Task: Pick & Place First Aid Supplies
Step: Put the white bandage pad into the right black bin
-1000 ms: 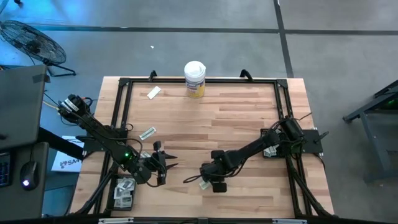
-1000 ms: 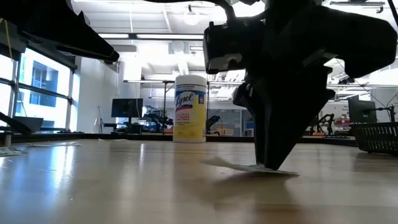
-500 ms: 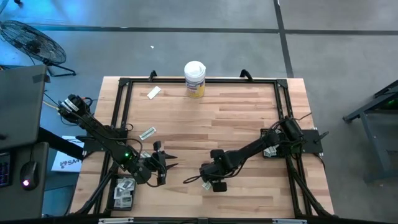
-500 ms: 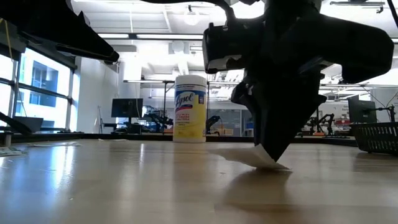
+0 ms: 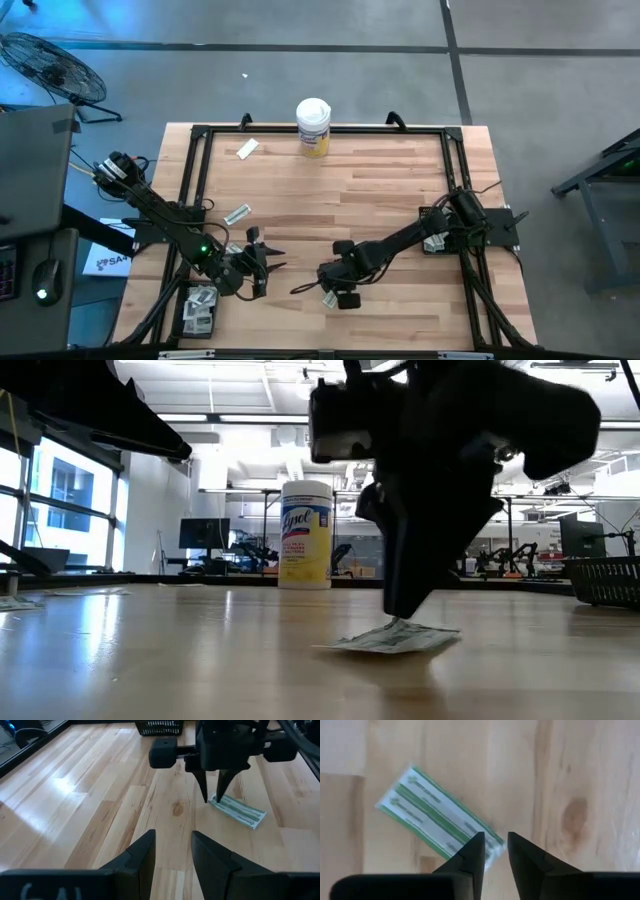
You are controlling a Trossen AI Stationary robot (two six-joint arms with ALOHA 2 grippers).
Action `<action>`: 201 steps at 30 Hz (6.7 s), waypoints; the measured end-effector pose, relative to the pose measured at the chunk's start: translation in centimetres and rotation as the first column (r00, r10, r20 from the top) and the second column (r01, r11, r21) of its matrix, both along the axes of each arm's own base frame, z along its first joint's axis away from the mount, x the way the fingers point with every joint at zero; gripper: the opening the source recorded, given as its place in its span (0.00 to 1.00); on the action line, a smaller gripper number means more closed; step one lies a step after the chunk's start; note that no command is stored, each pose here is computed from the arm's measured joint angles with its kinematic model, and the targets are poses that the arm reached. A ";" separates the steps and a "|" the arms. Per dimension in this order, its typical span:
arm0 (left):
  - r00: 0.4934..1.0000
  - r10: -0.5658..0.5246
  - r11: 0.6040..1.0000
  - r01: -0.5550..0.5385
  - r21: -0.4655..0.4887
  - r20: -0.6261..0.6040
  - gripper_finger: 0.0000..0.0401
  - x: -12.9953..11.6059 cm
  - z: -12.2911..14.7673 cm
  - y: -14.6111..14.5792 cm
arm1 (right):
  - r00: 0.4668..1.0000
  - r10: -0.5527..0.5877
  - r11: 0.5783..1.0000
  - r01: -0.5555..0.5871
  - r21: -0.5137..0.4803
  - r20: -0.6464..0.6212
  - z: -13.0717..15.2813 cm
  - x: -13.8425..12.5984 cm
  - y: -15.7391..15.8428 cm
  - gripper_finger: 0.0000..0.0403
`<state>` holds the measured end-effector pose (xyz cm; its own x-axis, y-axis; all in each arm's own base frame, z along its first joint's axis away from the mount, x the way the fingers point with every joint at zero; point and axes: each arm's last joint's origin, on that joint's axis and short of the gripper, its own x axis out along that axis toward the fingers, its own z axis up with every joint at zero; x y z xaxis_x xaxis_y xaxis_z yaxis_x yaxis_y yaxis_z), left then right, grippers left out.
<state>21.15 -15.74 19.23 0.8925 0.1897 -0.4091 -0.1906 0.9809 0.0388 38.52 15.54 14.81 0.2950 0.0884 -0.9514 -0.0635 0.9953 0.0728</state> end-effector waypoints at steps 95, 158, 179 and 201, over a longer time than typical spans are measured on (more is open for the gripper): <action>1.000 0.007 1.000 -0.007 -0.002 -0.014 0.30 -0.1 -0.2 0.1 | 0.860 -0.169 0.904 -0.059 -0.422 -0.482 10.1 -15.3 -8.7 0.00; 0.989 0.137 0.988 -0.141 0.070 0.058 0.30 -0.1 0.1 0.5 | 0.681 -0.729 0.620 0.695 -0.363 0.059 9.8 -16.7 -14.4 0.28; 0.892 0.348 0.919 -0.385 -0.082 -0.290 0.30 -2.2 -3.0 3.7 | 0.567 -0.307 0.927 0.360 0.105 0.765 7.9 -11.5 -6.7 0.21; 0.777 0.172 0.903 -0.370 -0.218 -0.606 0.30 -5.3 -5.1 2.4 | 0.530 -0.315 0.906 0.415 0.083 0.787 8.0 -11.6 -6.5 0.21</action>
